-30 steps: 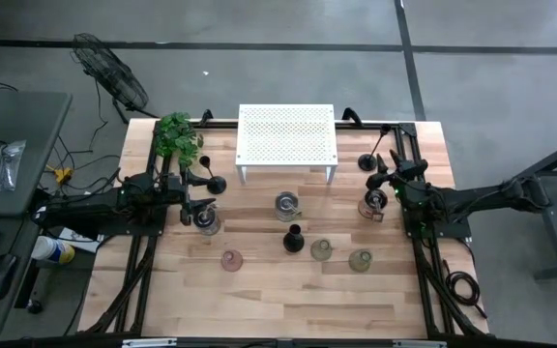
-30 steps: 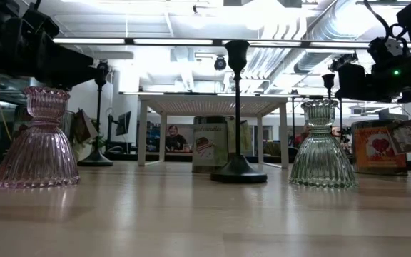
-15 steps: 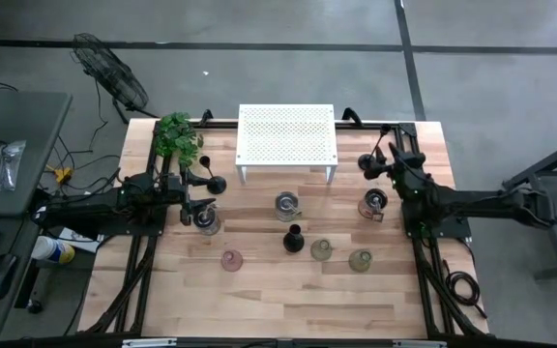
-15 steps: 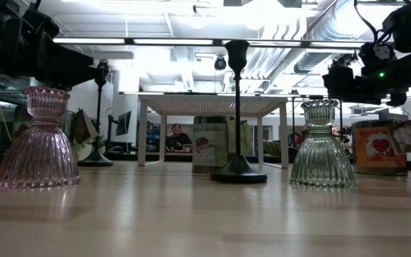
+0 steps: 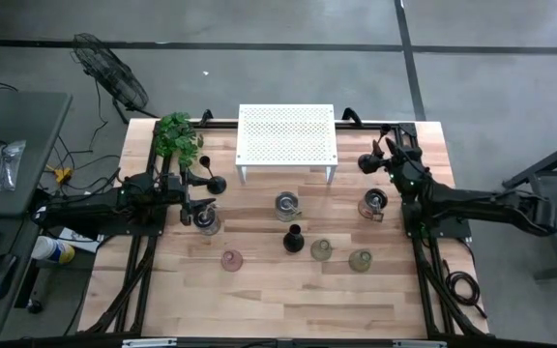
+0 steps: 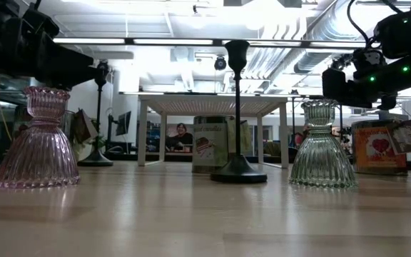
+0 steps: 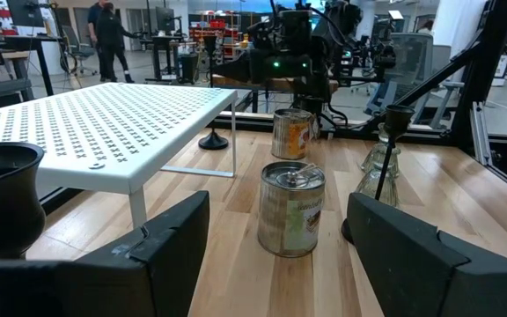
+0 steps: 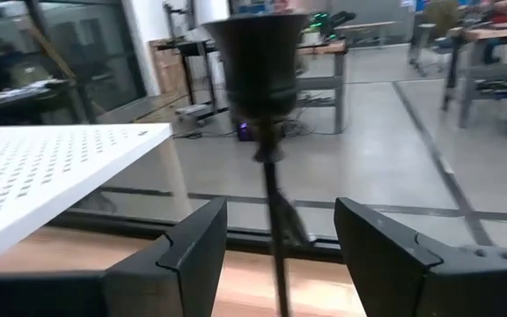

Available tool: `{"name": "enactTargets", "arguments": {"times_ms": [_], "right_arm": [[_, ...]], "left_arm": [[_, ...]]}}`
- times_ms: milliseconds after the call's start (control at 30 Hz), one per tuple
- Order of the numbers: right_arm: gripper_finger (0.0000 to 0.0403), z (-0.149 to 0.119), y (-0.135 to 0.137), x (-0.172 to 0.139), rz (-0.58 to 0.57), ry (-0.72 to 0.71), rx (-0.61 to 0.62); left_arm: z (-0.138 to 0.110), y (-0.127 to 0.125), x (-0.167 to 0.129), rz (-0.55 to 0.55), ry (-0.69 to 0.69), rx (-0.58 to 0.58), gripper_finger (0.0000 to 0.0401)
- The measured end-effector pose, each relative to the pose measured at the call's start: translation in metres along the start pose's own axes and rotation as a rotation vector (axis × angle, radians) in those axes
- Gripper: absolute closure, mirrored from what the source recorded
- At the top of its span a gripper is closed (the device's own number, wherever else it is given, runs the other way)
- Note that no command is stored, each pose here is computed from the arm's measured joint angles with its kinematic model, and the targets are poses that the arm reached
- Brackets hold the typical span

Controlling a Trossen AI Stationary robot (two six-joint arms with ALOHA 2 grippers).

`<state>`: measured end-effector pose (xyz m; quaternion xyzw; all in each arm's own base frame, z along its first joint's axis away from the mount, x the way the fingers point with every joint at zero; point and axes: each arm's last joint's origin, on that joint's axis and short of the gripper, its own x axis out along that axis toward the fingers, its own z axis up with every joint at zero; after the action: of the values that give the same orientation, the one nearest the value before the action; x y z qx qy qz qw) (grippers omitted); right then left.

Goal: Pick & Place candle stick holders
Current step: Put the top right black candle holder on the shelf

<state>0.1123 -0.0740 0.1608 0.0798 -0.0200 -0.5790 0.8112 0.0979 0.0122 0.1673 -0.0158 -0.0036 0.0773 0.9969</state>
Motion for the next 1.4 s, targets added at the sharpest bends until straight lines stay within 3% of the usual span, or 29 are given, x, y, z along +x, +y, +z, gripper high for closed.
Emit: {"name": "enactTargets", "arguments": {"times_ms": [267,1067,1400], "right_arm": [[0.0218,-0.0019,-0.0024,0.0075,-0.011,0.009,0.020],[0.0387,0.0000,-0.0020,0.0099,0.018,-0.004,0.026],[0.0394,0.0008,-0.0024,0.0099,-0.001,-0.014,0.043]], "left_arm": [[0.0000,0.0000,0.0000,0.000,0.000,0.000,0.0136],[0.0000,0.0000,0.0000,0.000,0.000,0.000,0.0136],[0.0000,0.0000,0.0000,0.000,0.000,0.000,0.0136]]}}
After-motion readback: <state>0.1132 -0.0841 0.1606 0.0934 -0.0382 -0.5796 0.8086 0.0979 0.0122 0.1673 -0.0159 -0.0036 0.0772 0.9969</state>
